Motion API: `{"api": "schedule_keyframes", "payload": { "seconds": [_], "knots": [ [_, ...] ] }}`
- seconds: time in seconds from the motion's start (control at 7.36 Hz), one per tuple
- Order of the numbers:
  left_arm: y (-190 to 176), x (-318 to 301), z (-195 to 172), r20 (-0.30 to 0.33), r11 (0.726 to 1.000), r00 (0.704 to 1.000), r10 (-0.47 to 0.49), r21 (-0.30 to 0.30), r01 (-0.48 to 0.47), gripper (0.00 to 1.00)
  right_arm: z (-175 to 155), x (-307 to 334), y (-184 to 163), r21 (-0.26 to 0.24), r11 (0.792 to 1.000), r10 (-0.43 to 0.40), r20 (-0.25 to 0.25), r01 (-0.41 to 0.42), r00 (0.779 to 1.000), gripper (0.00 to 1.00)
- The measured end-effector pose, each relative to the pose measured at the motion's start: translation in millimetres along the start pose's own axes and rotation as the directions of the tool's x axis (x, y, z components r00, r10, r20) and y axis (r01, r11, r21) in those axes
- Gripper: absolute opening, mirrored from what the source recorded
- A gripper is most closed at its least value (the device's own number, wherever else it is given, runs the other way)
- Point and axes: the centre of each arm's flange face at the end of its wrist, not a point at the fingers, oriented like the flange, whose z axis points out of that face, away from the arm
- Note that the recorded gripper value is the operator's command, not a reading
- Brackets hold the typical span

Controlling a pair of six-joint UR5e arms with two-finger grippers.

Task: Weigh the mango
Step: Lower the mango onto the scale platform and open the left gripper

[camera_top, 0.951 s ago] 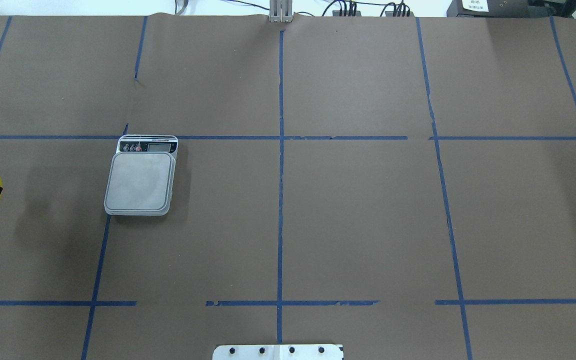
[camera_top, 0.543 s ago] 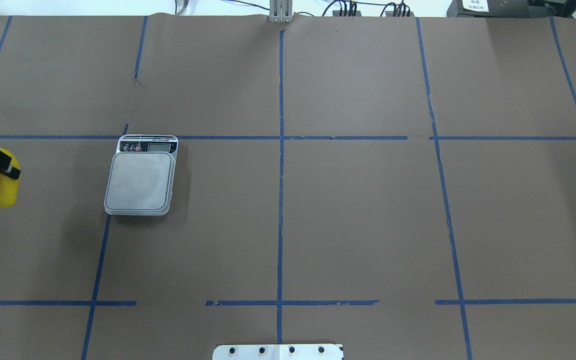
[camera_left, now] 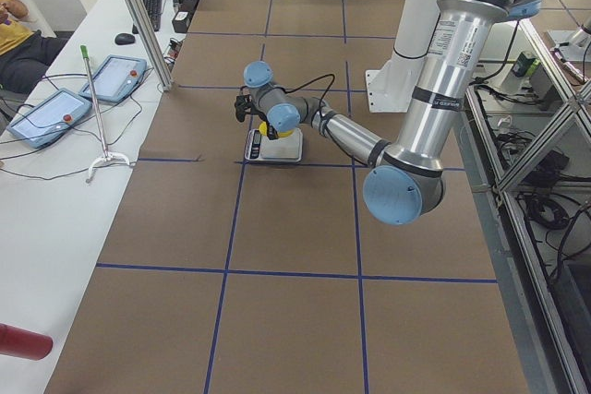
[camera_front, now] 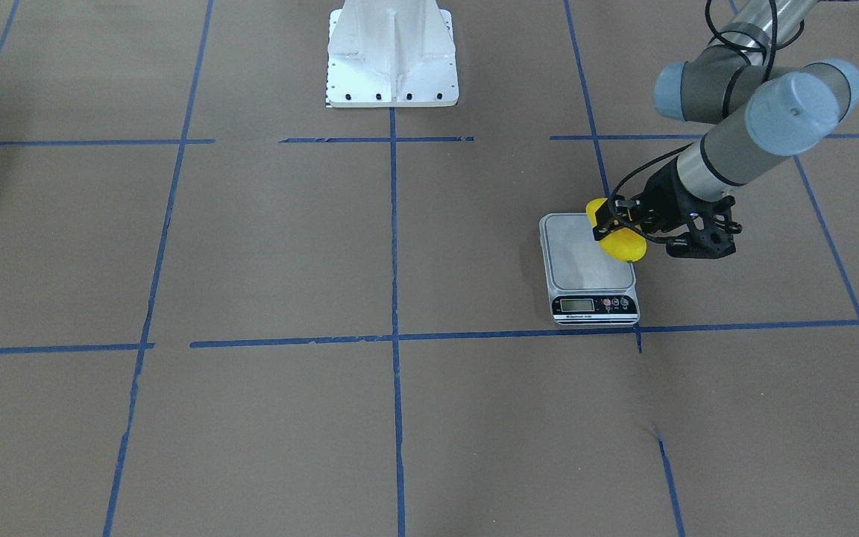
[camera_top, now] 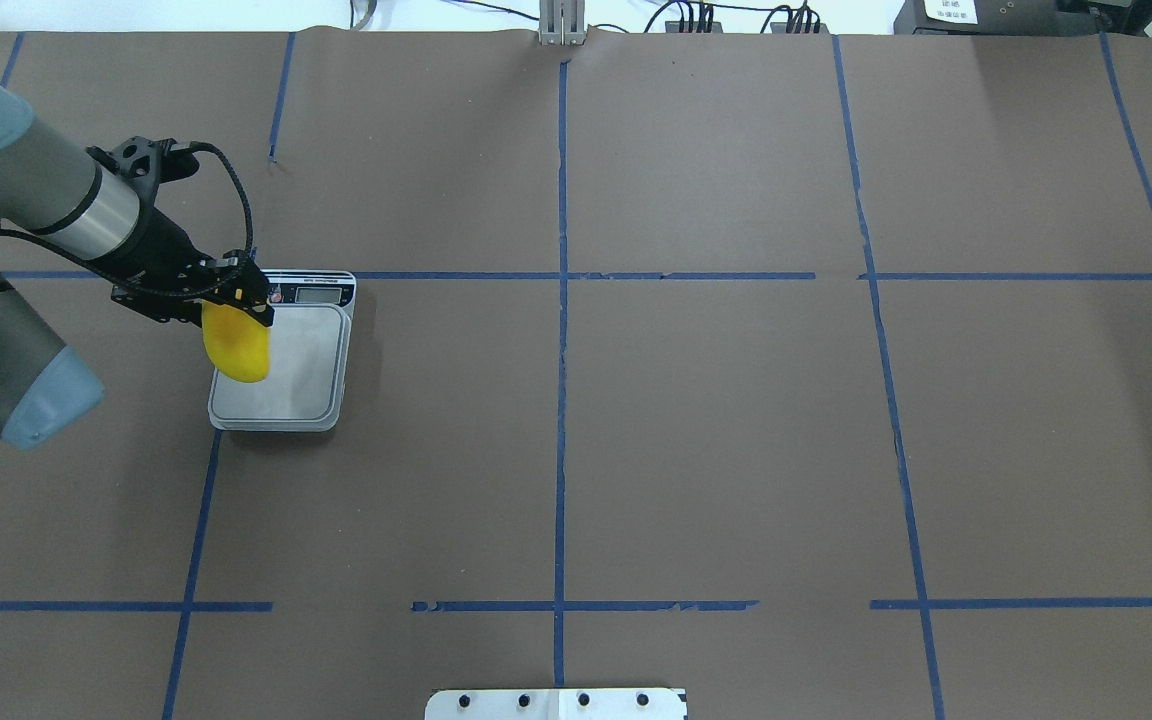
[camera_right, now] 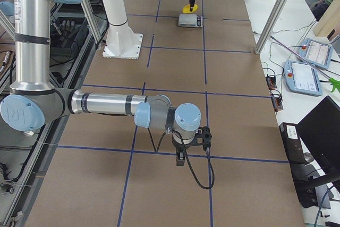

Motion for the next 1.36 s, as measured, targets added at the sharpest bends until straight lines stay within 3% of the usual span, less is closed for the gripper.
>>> {"api": "schedule_keyframes", "payload": {
  "seconds": [0.41, 0.54, 0.68, 1.09, 1.36],
  "knots": [
    [-20, 7, 38, 0.057, 1.000, 0.998, -0.020, -0.014, 0.021, 0.00, 0, 0, 0, 0.000, 1.000, 0.000, 0.000, 0.000, 1.000, 1.00],
    [-22, 10, 42, 0.064, 1.000, 0.998, -0.021, -0.011, 0.022, 0.53, 0, 0, 0, 0.000, 1.000, 0.000, 0.000, 0.000, 1.000, 1.00],
    [-22, 10, 44, 0.068, 1.000, 0.997, -0.022, -0.011, 0.023, 0.99, 0, 0, 0, 0.000, 1.000, 0.000, 0.000, 0.000, 1.000, 1.00],
    [-18, 6, 45, 0.067, 1.000, 0.998, -0.015, -0.011, 0.016, 1.00, 0, 0, 0, 0.000, 1.000, 0.000, 0.000, 0.000, 1.000, 1.00],
    [-17, 10, 20, 0.044, 1.000, 0.999, -0.005, 0.021, 0.004, 1.00, 0, 0, 0, 0.000, 1.000, 0.000, 0.000, 0.000, 1.000, 1.00]
  ]
}}
